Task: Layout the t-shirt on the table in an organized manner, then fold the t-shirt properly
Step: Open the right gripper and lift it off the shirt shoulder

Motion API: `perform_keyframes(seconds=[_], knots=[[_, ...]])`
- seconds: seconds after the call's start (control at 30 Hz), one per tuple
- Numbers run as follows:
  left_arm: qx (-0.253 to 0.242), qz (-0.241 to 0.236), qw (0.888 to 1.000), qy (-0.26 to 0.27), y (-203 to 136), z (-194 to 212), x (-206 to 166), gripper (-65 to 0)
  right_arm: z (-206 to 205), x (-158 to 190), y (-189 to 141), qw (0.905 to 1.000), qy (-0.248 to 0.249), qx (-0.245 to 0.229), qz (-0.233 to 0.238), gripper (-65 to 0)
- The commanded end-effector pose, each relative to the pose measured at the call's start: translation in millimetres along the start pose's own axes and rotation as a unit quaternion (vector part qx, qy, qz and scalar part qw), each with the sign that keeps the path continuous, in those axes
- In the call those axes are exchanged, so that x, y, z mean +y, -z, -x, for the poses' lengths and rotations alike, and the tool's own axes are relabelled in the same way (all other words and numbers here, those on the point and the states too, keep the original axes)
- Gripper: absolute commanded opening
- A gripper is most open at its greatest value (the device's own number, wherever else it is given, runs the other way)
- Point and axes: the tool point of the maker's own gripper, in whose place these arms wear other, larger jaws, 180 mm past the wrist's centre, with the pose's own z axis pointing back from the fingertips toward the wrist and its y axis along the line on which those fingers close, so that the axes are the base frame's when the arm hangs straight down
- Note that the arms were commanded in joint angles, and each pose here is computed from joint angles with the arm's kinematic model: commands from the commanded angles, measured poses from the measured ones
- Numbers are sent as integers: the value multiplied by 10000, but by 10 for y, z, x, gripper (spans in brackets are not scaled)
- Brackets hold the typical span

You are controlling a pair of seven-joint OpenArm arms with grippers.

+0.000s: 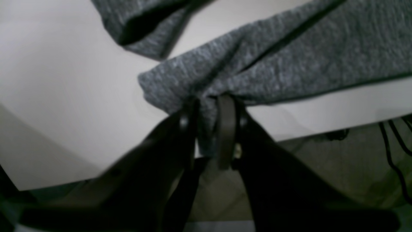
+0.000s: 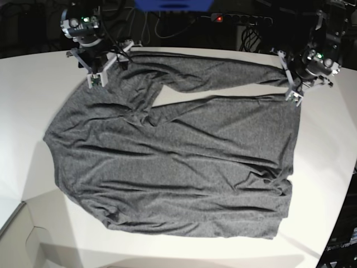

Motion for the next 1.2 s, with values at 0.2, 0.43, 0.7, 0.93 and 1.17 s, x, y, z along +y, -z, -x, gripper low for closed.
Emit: perform_keyframes(seconds=[0.2, 0.43, 0.7, 0.93, 1.17], knots=[[61, -72, 9999, 35, -12, 34, 47, -650, -26, 39, -55, 9999, -53, -115, -74, -246], [-64, -91, 9999, 34, -29, -20, 58, -649, -14, 125, -53, 9985, -477, -77, -269, -246], [-155, -181, 9997, 46, -47, -118, 142, -649, 86, 363, -118, 9810, -1701, -194, -908, -245], [-141, -192, 9997, 32, -37, -107, 159, -649, 100, 228, -153, 9724, -2129, -290, -909, -245], [-223, -238, 9995, 20, -43, -187, 204, -649, 171, 283, -168, 9636, -2434, -205, -1085, -245]])
